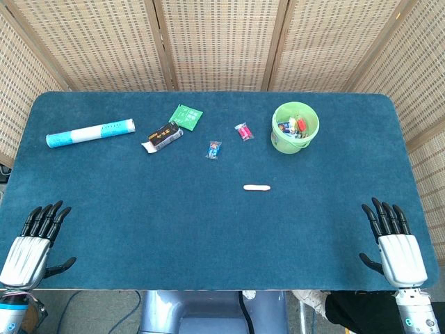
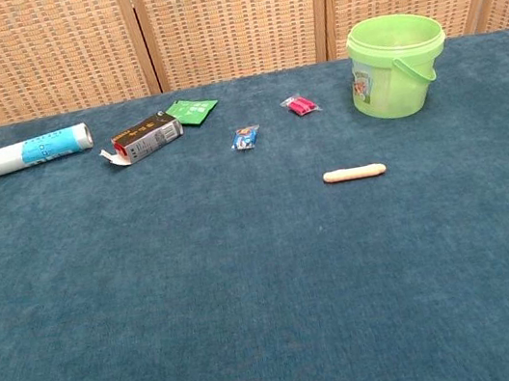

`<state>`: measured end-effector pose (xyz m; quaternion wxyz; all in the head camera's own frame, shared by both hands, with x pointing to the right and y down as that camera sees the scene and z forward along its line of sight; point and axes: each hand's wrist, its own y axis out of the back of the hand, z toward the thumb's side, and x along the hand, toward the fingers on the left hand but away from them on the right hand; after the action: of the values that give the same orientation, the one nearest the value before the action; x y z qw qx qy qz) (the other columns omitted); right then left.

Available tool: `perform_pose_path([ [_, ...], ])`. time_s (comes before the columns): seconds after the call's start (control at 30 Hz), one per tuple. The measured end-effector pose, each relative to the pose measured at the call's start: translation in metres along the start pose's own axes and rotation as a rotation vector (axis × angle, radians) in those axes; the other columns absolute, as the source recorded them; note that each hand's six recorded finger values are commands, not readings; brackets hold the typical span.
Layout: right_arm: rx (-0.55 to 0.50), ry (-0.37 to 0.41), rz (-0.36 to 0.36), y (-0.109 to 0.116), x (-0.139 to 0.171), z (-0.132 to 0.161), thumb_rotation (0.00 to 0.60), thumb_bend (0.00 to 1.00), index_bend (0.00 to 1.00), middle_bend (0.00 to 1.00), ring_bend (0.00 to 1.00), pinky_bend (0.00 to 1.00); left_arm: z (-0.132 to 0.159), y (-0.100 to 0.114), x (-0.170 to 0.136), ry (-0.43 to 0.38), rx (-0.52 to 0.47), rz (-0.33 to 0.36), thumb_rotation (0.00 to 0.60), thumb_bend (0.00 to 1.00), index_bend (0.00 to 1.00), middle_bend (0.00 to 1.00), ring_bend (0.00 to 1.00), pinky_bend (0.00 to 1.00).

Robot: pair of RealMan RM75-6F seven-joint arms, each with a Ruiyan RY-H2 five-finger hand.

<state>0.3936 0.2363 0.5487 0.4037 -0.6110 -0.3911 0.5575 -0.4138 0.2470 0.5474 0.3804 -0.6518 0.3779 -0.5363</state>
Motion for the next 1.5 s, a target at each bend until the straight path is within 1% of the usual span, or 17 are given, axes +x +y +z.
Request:
perform_pose_path([
  [0.13, -0.002, -0.012, 0.019, -0.003, -0.003, -0.002, 0.600, 0.00, 0.00, 0.00, 0.00, 0.00, -0.002, 0.000, 0.002, 0.005, -0.004, 0.002, 0.600, 0.00, 0.00, 0.00, 0.00, 0.00],
  [0.3, 0.022, -0.016, 0.010, -0.005, -0.009, 0.001, 0.600, 0.00, 0.00, 0.00, 0.00, 0.00, -0.008, 0.001, 0.004, 0.024, -0.013, 0.001, 0.600, 0.00, 0.00, 0.00, 0.00, 0.00],
  [0.37, 0.019, -0.016, 0.017, -0.008, -0.012, 0.003, 0.600, 0.00, 0.00, 0.00, 0.00, 0.00, -0.009, 0.002, 0.004, 0.028, -0.017, 0.000, 0.600, 0.00, 0.00, 0.00, 0.00, 0.00],
  [0.53, 0.012, 0.016, 0.046, -0.013, -0.025, 0.012, 0.600, 0.00, 0.00, 0.00, 0.00, 0.00, -0.009, 0.000, 0.006, 0.030, -0.013, -0.004, 0.600, 0.00, 0.00, 0.00, 0.00, 0.00],
  [0.63, 0.009, 0.058, 0.075, -0.016, -0.043, 0.023, 0.600, 0.01, 0.04, 0.00, 0.00, 0.00, -0.009, -0.006, 0.010, 0.036, -0.001, -0.019, 0.600, 0.00, 0.00, 0.00, 0.00, 0.00],
  [0.73, 0.002, 0.115, 0.123, -0.022, -0.070, 0.038, 0.600, 0.09, 0.11, 0.00, 0.00, 0.00, -0.010, -0.012, 0.015, 0.054, 0.017, -0.033, 0.600, 0.00, 0.00, 0.00, 0.00, 0.00],
  [0.8, -0.002, 0.159, 0.163, -0.026, -0.092, 0.051, 0.600, 0.14, 0.18, 0.00, 0.00, 0.00, -0.011, -0.014, 0.017, 0.064, 0.024, -0.038, 0.600, 0.00, 0.00, 0.00, 0.00, 0.00],
  [0.9, -0.022, 0.218, 0.218, -0.032, -0.126, 0.076, 0.600, 0.17, 0.29, 0.00, 0.00, 0.00, -0.013, -0.017, 0.021, 0.085, 0.025, -0.045, 0.600, 0.00, 0.00, 0.00, 0.00, 0.00],
  [0.97, -0.053, 0.247, 0.249, -0.035, -0.148, 0.095, 0.600, 0.19, 0.32, 0.00, 0.00, 0.00, -0.014, -0.019, 0.024, 0.093, 0.029, -0.050, 0.600, 0.00, 0.00, 0.00, 0.00, 0.00],
  [1.03, -0.091, 0.259, 0.272, -0.039, -0.164, 0.111, 0.600, 0.23, 0.34, 0.00, 0.00, 0.00, -0.014, -0.021, 0.027, 0.101, 0.036, -0.055, 0.600, 0.00, 0.00, 0.00, 0.00, 0.00],
  [1.13, -0.155, 0.253, 0.306, -0.049, -0.186, 0.133, 0.600, 0.30, 0.37, 0.00, 0.00, 0.00, -0.016, -0.024, 0.030, 0.109, 0.039, -0.063, 0.600, 0.00, 0.00, 0.00, 0.00, 0.00],
  [1.2, -0.193, 0.233, 0.321, -0.058, -0.200, 0.143, 0.600, 0.34, 0.38, 0.00, 0.00, 0.00, -0.017, -0.025, 0.032, 0.115, 0.040, -0.067, 0.600, 0.00, 0.00, 0.00, 0.00, 0.00],
  [1.4, -0.276, 0.124, 0.378, -0.096, -0.227, 0.155, 0.600, 0.43, 0.42, 0.00, 0.00, 0.00, -0.025, -0.027, 0.037, 0.145, 0.039, -0.075, 0.600, 0.00, 0.00, 0.00, 0.00, 0.00],
  [1.5, -0.290, 0.098, 0.394, -0.110, -0.235, 0.164, 0.600, 0.44, 0.42, 0.00, 0.00, 0.00, -0.025, -0.029, 0.038, 0.147, 0.040, -0.079, 0.600, 0.00, 0.00, 0.00, 0.00, 0.00],
])
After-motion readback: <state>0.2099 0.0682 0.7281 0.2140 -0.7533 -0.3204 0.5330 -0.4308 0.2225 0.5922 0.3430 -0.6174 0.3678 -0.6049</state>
